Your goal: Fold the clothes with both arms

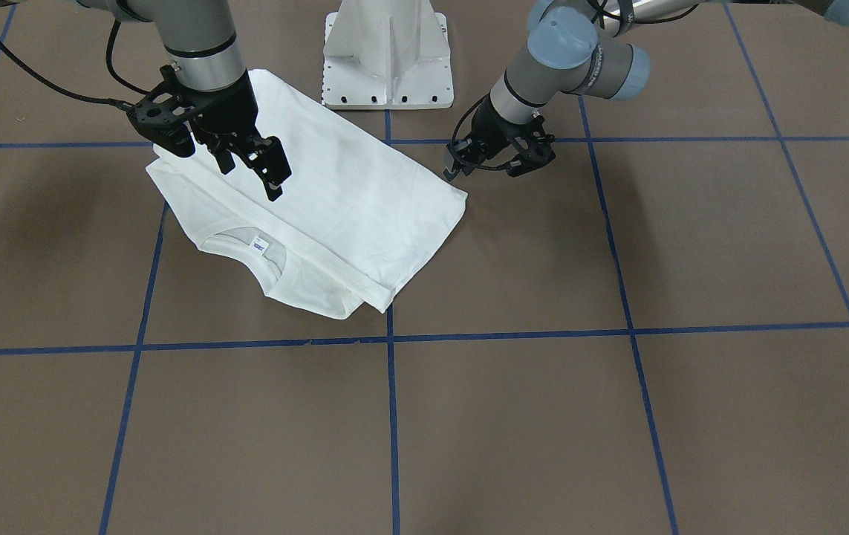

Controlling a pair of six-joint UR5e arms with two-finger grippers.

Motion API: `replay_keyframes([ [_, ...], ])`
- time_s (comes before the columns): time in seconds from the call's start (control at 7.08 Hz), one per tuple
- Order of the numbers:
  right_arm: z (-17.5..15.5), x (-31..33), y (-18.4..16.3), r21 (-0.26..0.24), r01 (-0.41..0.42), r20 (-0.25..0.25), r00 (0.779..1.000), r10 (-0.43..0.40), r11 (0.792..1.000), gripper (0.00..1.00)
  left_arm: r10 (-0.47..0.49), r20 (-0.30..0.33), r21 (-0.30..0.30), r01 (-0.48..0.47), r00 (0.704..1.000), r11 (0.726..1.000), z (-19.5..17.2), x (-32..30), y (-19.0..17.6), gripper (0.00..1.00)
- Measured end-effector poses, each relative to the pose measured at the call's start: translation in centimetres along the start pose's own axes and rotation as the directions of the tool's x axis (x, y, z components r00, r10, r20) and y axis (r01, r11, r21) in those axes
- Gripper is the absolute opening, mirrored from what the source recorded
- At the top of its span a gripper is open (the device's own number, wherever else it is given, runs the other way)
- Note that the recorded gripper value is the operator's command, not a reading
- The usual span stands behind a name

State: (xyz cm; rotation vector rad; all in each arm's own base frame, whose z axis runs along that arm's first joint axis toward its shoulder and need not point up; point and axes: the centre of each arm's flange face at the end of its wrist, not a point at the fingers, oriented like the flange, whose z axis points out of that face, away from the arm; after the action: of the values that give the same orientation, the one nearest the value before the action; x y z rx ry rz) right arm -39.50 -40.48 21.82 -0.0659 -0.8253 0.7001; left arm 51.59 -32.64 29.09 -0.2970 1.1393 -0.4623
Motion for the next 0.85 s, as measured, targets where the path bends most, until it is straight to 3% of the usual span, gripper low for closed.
replay_keyframes([
  [0.28,0.6,0.2,-0.3,0.004,0.0,-0.004,1.0,0.0,1.0,1.0,0.001,0.008,0.013,-0.001,1.0,1.0,0.9,0.0,-0.1,0.46],
  [0.42,0.7,0.2,-0.4,0.005,0.0,-0.006,1.0,0.0,1.0,1.0,0.003,0.007,0.036,-0.004,1.0,0.999,1.7,0.5,-0.4,0.39],
  [0.57,0.8,0.2,-0.4,0.006,0.0,-0.007,1.0,0.0,1.0,1.0,0.004,0.008,0.055,-0.004,1.0,0.998,2.6,1.0,-0.8,0.0],
  [0.85,1.0,0.2,-0.3,0.006,-0.001,-0.011,1.0,0.001,1.0,1.0,0.006,-0.004,0.11,-0.005,1.0,0.994,2.9,1.6,-1.9,0.0],
])
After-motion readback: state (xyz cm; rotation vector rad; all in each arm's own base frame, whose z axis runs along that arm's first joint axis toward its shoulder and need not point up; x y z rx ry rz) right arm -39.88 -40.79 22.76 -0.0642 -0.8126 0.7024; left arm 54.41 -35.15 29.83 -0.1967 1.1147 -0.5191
